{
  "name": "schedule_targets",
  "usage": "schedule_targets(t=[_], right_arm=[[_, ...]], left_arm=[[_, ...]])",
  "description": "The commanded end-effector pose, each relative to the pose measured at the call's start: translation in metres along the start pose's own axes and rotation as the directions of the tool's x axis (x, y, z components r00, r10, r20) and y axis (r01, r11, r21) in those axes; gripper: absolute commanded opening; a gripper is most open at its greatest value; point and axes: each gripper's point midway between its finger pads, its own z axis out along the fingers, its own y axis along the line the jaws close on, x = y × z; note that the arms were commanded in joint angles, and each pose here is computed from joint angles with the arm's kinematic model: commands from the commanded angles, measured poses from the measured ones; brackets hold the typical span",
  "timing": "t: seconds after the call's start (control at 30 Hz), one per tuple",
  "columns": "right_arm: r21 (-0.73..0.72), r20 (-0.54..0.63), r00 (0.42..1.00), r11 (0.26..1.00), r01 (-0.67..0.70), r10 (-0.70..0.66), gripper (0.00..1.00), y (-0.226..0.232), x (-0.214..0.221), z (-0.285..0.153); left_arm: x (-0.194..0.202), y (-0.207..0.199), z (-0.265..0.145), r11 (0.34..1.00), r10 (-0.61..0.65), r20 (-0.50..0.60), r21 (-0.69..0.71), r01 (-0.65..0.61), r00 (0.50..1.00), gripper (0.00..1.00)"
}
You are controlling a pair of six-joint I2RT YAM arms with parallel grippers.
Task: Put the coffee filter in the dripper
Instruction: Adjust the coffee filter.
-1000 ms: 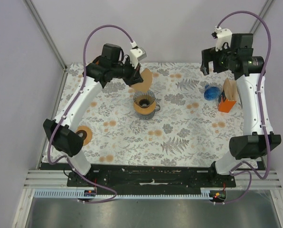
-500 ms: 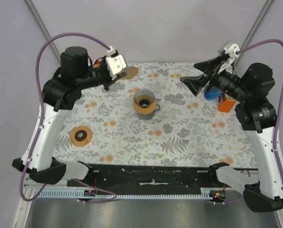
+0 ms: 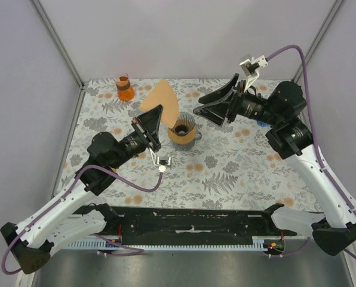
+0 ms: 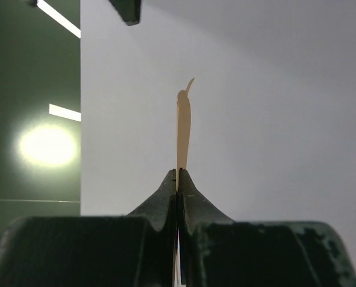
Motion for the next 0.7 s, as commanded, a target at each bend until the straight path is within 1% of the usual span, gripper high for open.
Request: schedule_targets(t=[0.0, 0.03, 0.13, 0.17, 0.3, 0.37, 0.43, 0.47, 0.57, 0.67], right_arm=[[-0.090, 0.024, 0.999, 0.995, -0.043, 0.045, 0.69, 0.026, -0.001, 0.013], [-0.099, 0.006, 0.998, 0.993, -0.062, 0.063, 0.68, 0.024, 0.006, 0.017], [-0.117, -0.038, 0.994, 0.987, -0.108, 0.104, 0.58, 0.019, 0.017, 0.026], [-0.115, -0.044, 0.993, 0.987, -0.114, 0.110, 0.56, 0.017, 0.018, 0.027], [-0.061, -0.054, 0.991, 0.990, -0.127, 0.123, 0.55, 0.004, 0.027, 0.029], [-0.085, -0.082, 0.985, 0.984, -0.159, 0.152, 0.54, 0.005, 0.033, 0.033], [-0.137, -0.113, 0.979, 0.974, -0.183, 0.168, 0.48, 0.012, 0.038, 0.037], [-0.137, -0.118, 0.978, 0.973, -0.185, 0.170, 0.45, 0.012, 0.039, 0.040], [-0.135, -0.113, 0.984, 0.979, -0.153, 0.138, 0.45, 0.020, 0.039, 0.042], [-0.152, -0.125, 0.983, 0.976, -0.155, 0.137, 0.48, 0.025, 0.042, 0.043]], left_arm=[[-0.008, 0.065, -0.021, 0.846, 0.448, -0.134, -0.255, -0.468, 0.884, 0.02], [-0.011, 0.065, -0.024, 0.832, 0.466, -0.143, -0.264, -0.488, 0.873, 0.02], [-0.012, 0.059, -0.029, 0.816, 0.486, -0.166, -0.264, -0.514, 0.858, 0.02], [-0.013, 0.056, -0.029, 0.816, 0.487, -0.166, -0.263, -0.514, 0.858, 0.02], [-0.019, 0.048, -0.034, 0.805, 0.508, -0.153, -0.263, -0.531, 0.847, 0.02], [-0.022, 0.046, -0.035, 0.801, 0.517, -0.146, -0.264, -0.537, 0.843, 0.02], [-0.022, 0.046, -0.035, 0.800, 0.518, -0.147, -0.264, -0.538, 0.843, 0.02], [-0.021, 0.046, -0.034, 0.801, 0.518, -0.150, -0.261, -0.539, 0.842, 0.02], [-0.020, 0.048, -0.034, 0.802, 0.514, -0.154, -0.262, -0.537, 0.844, 0.02], [-0.020, 0.046, -0.034, 0.804, 0.516, -0.149, -0.253, -0.537, 0.843, 0.02]])
